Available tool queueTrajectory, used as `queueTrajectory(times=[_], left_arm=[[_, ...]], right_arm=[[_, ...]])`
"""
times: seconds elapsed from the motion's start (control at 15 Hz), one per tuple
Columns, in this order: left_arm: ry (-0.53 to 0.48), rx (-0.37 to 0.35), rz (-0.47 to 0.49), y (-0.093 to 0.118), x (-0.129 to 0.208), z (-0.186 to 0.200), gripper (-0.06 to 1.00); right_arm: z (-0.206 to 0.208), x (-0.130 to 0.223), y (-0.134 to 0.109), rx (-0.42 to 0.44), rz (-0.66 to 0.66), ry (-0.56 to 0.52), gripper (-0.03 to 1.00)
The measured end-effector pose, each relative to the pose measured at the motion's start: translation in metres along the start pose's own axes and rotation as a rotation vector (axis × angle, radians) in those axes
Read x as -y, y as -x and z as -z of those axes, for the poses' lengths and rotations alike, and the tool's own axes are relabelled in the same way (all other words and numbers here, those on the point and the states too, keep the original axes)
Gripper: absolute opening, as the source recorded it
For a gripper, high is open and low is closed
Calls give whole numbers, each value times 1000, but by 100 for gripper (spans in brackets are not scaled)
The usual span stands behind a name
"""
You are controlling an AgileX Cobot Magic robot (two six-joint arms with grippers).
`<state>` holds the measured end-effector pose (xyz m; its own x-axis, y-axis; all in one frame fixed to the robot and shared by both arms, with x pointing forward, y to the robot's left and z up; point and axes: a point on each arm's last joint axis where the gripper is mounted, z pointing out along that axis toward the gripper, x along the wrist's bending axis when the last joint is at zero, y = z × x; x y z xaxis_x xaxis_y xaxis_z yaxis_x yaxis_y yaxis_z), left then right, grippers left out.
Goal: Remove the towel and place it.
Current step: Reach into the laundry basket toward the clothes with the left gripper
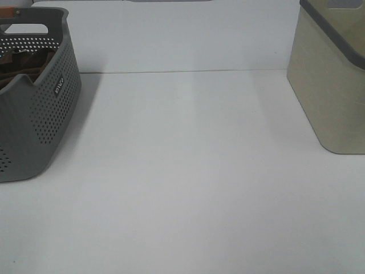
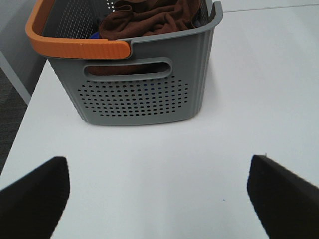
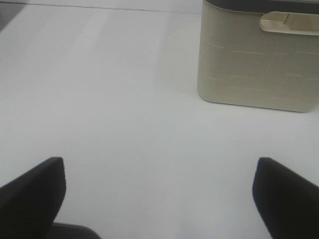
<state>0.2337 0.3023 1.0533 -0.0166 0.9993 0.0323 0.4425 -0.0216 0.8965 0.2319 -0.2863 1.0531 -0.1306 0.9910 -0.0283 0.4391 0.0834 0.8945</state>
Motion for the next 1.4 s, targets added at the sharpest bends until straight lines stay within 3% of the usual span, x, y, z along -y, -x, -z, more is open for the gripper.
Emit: queueTrajectory(times=[1.4], left_arm=[[0, 0, 0, 0, 0, 0, 91]], right_arm=[[0, 0, 0, 0, 0, 0, 96]])
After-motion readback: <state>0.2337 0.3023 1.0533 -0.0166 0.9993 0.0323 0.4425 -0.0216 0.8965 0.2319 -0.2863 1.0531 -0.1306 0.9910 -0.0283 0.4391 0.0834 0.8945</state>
